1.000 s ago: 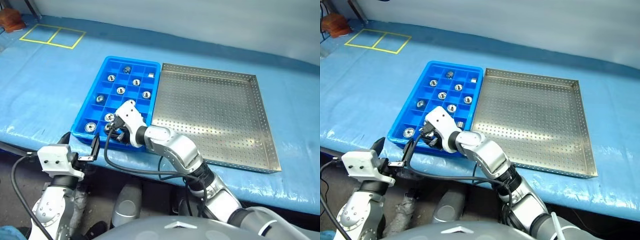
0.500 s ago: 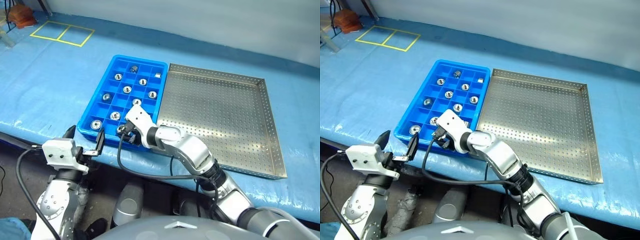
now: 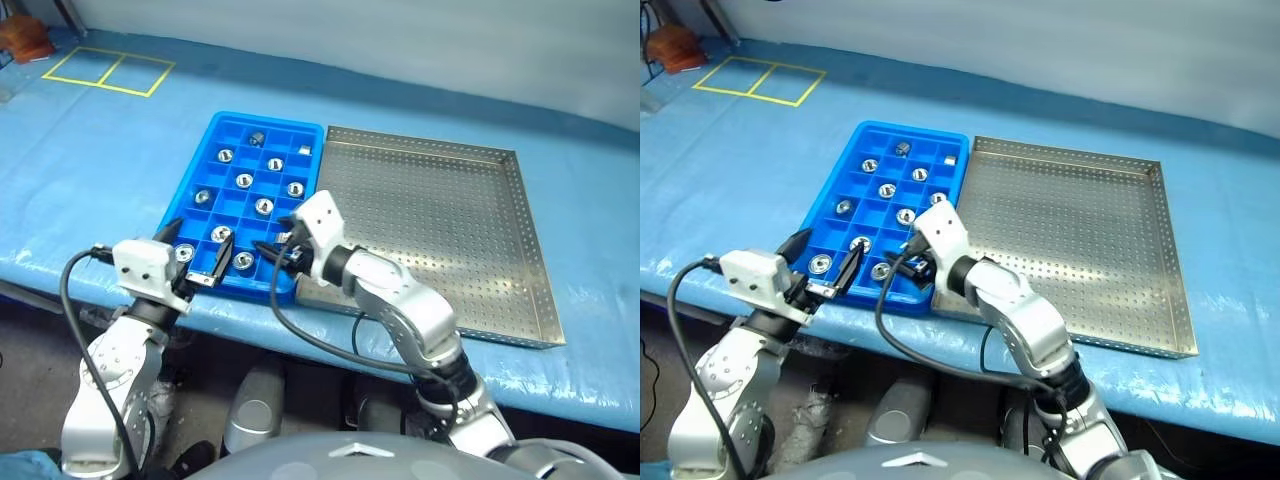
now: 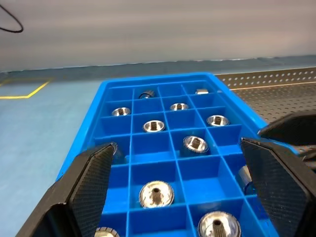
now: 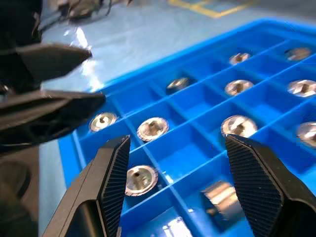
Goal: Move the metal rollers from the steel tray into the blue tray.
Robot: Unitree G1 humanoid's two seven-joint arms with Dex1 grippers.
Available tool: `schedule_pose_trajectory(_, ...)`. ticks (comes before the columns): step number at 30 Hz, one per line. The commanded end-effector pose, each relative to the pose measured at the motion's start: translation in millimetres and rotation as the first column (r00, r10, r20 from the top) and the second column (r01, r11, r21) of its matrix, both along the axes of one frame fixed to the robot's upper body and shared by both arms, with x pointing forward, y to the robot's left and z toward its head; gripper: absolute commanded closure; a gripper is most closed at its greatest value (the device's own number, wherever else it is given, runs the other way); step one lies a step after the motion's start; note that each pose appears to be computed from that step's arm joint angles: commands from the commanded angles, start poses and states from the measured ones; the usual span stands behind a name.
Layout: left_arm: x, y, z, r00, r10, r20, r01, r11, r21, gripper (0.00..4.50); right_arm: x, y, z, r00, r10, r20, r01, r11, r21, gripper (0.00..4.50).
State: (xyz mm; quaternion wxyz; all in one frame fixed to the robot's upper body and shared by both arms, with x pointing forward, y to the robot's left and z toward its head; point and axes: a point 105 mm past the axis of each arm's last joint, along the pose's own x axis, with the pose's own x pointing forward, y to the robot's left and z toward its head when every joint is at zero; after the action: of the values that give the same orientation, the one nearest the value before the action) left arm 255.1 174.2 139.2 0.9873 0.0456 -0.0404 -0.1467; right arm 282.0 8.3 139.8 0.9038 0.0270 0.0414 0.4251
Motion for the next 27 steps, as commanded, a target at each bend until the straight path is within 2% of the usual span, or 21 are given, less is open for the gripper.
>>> schedule_pose_trajectory(1,9.6,-8.7,3.5,0.999,-0.044,0.018,0.044,0.999,0.01,0.0,-1.8,-26.3,18.1,0.994,-0.1,0.046,0.095,0.99,0.103,1.27)
schedule_pose_trajectory(7,28.8,-21.7,-0.3,0.994,-0.108,0.007,0.108,0.994,0.008,0.0,-11.9,-65.1,4.8,0.963,-0.247,0.107,0.241,0.968,0.066,1.27)
schedule_pose_trajectory(15,40.2,-30.8,-8.8,0.988,-0.156,-0.009,0.157,0.987,0.03,0.0,-16.5,-91.9,-12.1,0.907,-0.42,0.036,0.416,0.906,0.083,1.27)
schedule_pose_trajectory(27,38.7,-32.1,-11.4,0.985,-0.171,-0.02,0.171,0.985,0.034,0.0,-19.5,-89.1,-9.2,0.897,-0.438,0.053,0.431,0.896,0.11,1.27)
